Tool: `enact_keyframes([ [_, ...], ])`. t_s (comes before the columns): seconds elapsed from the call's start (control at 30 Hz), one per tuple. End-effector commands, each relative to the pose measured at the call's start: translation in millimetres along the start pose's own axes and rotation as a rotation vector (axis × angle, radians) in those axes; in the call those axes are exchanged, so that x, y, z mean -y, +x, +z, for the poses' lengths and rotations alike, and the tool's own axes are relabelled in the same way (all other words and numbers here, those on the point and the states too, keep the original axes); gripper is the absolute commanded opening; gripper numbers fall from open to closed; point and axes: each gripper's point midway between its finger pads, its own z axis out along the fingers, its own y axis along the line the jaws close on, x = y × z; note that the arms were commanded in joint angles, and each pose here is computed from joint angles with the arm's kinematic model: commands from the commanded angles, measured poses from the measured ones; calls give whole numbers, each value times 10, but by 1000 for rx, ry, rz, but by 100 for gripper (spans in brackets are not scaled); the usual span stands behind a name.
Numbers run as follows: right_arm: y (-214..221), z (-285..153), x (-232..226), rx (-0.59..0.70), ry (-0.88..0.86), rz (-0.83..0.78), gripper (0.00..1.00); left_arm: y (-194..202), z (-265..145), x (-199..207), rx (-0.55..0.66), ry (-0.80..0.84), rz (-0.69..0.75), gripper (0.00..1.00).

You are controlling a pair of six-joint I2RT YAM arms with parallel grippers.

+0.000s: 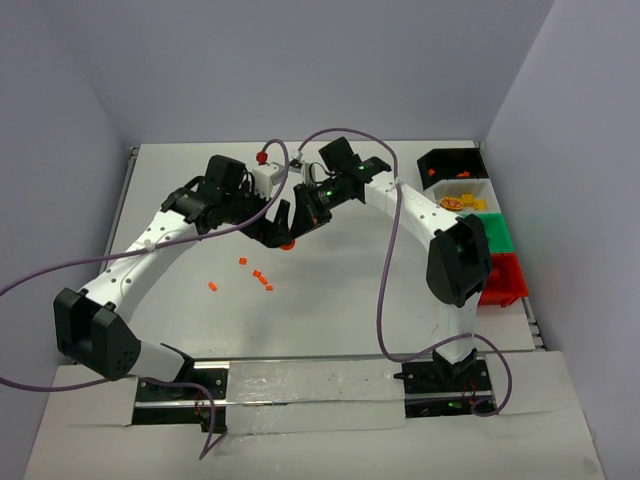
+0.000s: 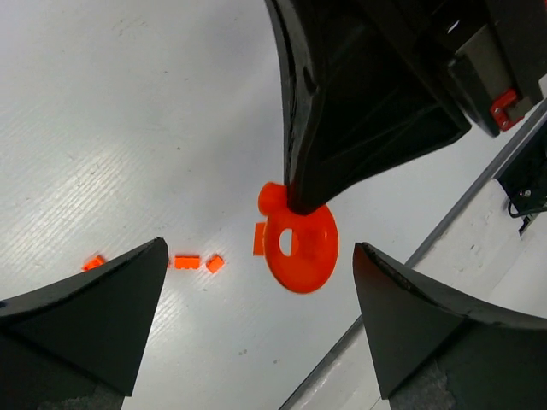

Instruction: Sort the legos into containers by color

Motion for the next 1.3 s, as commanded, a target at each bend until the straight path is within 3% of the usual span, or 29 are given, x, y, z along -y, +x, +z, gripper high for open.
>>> enact_keyframes([
  [0.0,-218,-342,329,97,113,-16,0,-189,-212,-67,74,-68,38,99],
  [0.23,-436,-1644,1813,314,526,114,0,-208,-671,-528,165,-193,-17,99],
  [0.33,-557,-2653,2421,468,730,165,0,-109,-684,-763,167,-272,-83,99],
  [0.47,-640,-3532,2964,620,932,241,0,-36,-654,-921,199,-319,-150,99],
  [0.57,-709,-3941,3270,734,1004,305,0,-26,-639,-1038,196,-369,-182,99],
  [0.73,-778,-4161,3595,802,1055,329,0,153,-579,-1267,110,-422,-229,99],
  [1.0,-755,-4250,4063,832,1170,334,1,404,-667,-1417,74,-440,-265,99],
  [1.07,-754,-4229,4120,830,1173,338,5,470,-686,-1443,56,-447,-234,99],
  [1.1,-721,-4186,4173,819,1169,348,13,525,-692,-1459,46,-455,-237,99],
  [1.13,-699,-4163,4196,811,1168,353,30,581,-689,-1465,32,-456,-235,99],
  [1.23,-635,-4089,4193,782,1150,371,55,719,-686,-1509,0,-471,-231,99],
  [1.27,-633,-4081,4173,777,1145,366,57,767,-675,-1511,-12,-471,-226,99],
])
